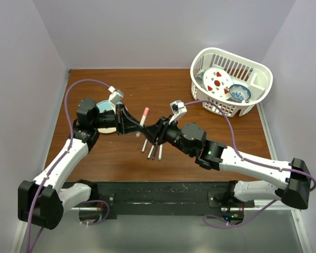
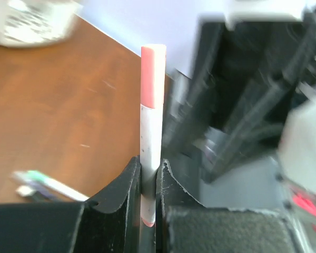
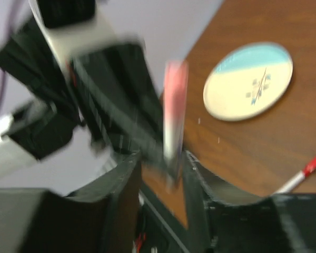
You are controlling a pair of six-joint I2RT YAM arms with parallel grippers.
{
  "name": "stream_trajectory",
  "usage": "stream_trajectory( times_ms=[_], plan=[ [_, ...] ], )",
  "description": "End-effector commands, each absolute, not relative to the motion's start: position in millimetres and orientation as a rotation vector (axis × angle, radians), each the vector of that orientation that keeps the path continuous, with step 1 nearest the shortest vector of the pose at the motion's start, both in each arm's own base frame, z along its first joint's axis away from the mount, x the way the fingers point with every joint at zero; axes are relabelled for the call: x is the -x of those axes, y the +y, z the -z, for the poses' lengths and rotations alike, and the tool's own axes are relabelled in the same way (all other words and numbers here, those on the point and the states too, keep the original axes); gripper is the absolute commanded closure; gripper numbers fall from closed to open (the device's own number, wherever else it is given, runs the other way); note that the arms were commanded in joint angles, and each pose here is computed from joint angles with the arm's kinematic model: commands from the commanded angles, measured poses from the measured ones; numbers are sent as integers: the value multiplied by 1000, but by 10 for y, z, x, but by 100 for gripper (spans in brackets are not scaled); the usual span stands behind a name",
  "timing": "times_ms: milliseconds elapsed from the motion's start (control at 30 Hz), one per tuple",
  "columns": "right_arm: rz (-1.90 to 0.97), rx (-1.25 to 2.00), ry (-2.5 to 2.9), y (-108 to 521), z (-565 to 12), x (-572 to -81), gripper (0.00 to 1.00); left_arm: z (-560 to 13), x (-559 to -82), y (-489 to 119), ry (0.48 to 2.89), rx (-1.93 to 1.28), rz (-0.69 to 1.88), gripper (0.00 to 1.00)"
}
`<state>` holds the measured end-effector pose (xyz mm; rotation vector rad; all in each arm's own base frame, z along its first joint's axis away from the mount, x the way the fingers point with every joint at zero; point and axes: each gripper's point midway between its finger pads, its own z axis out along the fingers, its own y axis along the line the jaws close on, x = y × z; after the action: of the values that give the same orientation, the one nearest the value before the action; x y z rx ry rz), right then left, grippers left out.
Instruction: Insert the pens into the pen caps
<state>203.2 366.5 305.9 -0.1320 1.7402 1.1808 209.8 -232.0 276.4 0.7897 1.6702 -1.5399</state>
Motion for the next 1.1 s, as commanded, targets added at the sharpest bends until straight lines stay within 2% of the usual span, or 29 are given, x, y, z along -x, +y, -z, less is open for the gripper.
stream_trajectory(
  times_ms=[0,167,200,333,533,800,933,967,1067],
  plan=[
    [-1135,173,1759,3407,-3295,-1915,50,-2846,-2573,-2150,1663,-608,1249,100],
    [-1072,149,1742,3137,-3305,-1905,37,-2601,-2660,-1995,1801,-488,1117,100],
    [-1057,156,1765,3092,-3227,-1882,32,-2477,-2661,-1954,1865,-443,1097,100],
    [-1052,146,1783,2907,-3059,-1793,23,-1879,-2796,-1719,2075,-244,926,100],
    [-995,153,1814,2755,-2827,-1766,21,-968,-2703,-1662,2404,-167,784,100],
    [-939,172,1800,2571,-2890,-1746,21,-412,-2686,-1751,2585,-113,655,100],
    [-921,162,1787,2482,-2908,-1744,21,-192,-2609,-1825,2648,-81,681,100],
    [-917,159,1787,2470,-2899,-1746,21,-163,-2604,-1827,2657,-77,678,97],
    [-919,160,1779,2460,-2919,-1743,20,-132,-2590,-1830,2667,-73,675,76]
  ],
)
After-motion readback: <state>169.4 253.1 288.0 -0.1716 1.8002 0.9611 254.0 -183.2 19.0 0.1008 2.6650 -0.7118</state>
